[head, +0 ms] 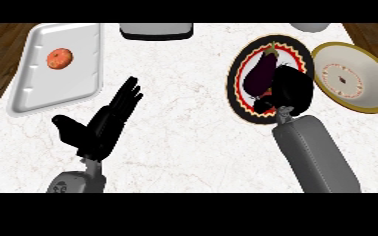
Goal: Pick the bell pepper from the plate and place it in the bowl
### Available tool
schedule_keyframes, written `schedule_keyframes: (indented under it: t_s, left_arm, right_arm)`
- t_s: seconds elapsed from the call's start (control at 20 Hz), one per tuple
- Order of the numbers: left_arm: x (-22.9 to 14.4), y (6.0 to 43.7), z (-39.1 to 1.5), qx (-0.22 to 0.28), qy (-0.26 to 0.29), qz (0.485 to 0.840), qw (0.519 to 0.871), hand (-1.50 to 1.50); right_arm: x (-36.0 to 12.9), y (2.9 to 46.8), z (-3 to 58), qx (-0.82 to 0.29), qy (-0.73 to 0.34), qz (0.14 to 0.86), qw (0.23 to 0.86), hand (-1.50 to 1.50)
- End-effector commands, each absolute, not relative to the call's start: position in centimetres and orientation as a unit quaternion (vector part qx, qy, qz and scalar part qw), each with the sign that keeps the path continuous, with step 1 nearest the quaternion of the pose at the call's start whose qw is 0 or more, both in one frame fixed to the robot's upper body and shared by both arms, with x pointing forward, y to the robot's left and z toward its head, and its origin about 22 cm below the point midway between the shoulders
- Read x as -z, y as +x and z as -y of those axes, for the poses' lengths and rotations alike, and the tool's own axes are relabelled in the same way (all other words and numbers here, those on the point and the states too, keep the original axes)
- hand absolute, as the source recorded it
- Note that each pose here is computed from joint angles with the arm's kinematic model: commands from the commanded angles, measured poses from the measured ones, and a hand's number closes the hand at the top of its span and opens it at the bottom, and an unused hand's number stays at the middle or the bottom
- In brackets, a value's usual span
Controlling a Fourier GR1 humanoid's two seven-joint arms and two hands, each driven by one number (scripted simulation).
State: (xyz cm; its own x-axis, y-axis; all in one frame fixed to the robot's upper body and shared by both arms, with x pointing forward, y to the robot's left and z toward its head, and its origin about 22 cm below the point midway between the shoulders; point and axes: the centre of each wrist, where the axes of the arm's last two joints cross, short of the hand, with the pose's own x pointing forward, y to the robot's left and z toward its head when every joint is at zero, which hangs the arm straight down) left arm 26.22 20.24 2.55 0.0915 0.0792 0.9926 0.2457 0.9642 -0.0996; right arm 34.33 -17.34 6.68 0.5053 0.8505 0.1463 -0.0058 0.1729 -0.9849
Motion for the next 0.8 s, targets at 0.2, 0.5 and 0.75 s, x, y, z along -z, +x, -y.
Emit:
schedule_keyframes:
  t_s: [0.2, 0.5, 0.75]
  left_arm:
    - [-2.7, 26.1, -20.5, 0.058, -0.12, 0.671, 0.729, 0.0]
    - [-2.8, 27.4, -20.4, 0.059, -0.129, 0.674, 0.725, 0.0]
    - [-2.4, 27.6, -22.0, 0.064, -0.128, 0.667, 0.732, 0.0]
  right_arm:
    - [-16.7, 32.0, 15.2, -0.247, -0.63, 0.428, 0.599, 1.5]
    - [-19.1, 32.7, 18.7, -0.218, -0.641, 0.429, 0.598, 1.5]
    - [-20.6, 33.3, 21.1, -0.194, -0.653, 0.438, 0.587, 1.5]
